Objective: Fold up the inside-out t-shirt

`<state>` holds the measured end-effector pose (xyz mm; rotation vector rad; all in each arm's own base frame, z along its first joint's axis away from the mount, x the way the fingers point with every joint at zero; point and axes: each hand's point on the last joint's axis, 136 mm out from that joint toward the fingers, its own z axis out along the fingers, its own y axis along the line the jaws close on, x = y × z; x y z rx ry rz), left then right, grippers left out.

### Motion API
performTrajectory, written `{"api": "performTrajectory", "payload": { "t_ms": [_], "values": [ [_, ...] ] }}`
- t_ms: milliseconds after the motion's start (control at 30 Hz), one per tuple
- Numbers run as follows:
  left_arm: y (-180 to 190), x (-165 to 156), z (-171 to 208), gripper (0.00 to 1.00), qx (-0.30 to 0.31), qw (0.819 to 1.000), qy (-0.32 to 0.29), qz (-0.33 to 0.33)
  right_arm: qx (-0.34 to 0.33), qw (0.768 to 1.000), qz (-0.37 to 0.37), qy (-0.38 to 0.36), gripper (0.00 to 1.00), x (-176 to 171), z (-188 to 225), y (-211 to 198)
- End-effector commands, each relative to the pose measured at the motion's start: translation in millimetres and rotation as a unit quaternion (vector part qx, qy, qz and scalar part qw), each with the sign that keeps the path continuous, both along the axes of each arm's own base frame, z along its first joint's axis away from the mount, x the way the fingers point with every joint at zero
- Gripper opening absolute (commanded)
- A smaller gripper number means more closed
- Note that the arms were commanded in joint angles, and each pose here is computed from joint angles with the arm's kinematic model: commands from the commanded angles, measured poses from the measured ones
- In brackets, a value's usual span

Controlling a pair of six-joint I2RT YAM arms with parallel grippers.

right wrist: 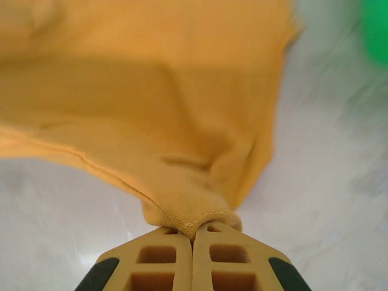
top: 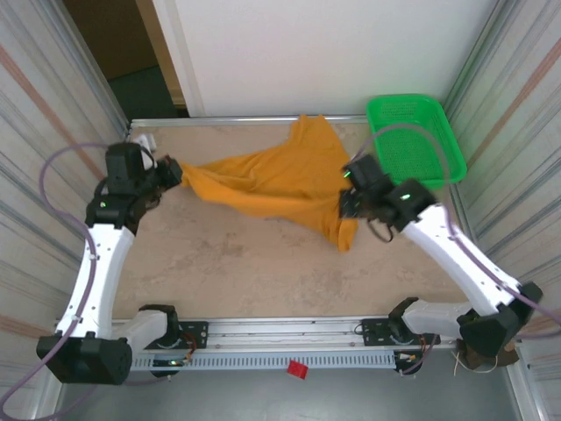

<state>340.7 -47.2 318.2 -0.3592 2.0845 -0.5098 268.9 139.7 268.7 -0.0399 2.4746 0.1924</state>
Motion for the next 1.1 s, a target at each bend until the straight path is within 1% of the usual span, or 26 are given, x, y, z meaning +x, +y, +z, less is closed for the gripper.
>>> {"api": "performTrajectory", "payload": {
  "t_ms": [0, 133, 267, 400, 533, 600, 667, 767, 867, 933, 1067],
  "values": [
    [-2.4, 9.3, 71.9, 0.0, -0.001, 0.997, -0.077, -0.016, -0.022, 0.998, 0.045, -0.027, 0.0, 10.2, 39.5, -18.2],
    [-1.7, 7.9, 140.1, 0.0, -0.002, 0.99, -0.144, -0.014, -0.034, 0.994, 0.034, -0.099, 0.0, 29.1, 107.7, -34.4],
    [0.4, -7.1, 200.2, 0.0, -0.013, 0.978, -0.207, -0.008, -0.004, 0.983, 0.009, -0.182, 0.0, 27.0, 175.7, -51.2],
    [3.5, -32.1, 253.1, 0.0, -0.028, 0.963, -0.269, 0.002, 0.023, 0.958, -0.028, -0.285, 0.0, 11.1, 248.1, -72.2],
    [7.9, -47.4, 278.1, 0.0, -0.04, 0.953, -0.3, 0.015, 0.041, 0.923, -0.05, -0.379, 0.0, -6.3, 311.5, -88.5],
    [6.8, -48.6, 278.8, 0.0, -0.048, 0.953, -0.3, 0.014, 0.048, 0.915, -0.042, -0.399, 0.0, -6.9, 326.9, -85.9],
    [6.5, -43.7, 270.9, 0.0, -0.054, 0.955, -0.29, 0.015, 0.049, 0.915, -0.033, -0.4, 0.0, 2.0, 329.5, -79.7],
    [8.4, -22.0, 242.2, 0.0, -0.053, 0.965, -0.254, 0.024, 0.032, 0.924, -0.027, -0.38, 0.0, 34.9, 314.5, -69.7],
    [10.5, 16.8, 206.7, 0.0, -0.042, 0.975, -0.214, 0.033, 0.029, 0.934, -0.029, -0.355, 0.0, 80.9, 294.9, -64.0],
    [8.7, 52.0, 181.5, 0.0, -0.046, 0.982, -0.182, 0.026, 0.042, 0.938, -0.037, -0.342, 0.0, 118.5, 281.2, -63.7],
    [6.0, 120.9, 155.9, 0.0, -0.064, 0.984, -0.164, 0.01, 0.063, 0.938, -0.051, -0.338, 0.0, 184.9, 271.0, -71.7]
  ]
}}
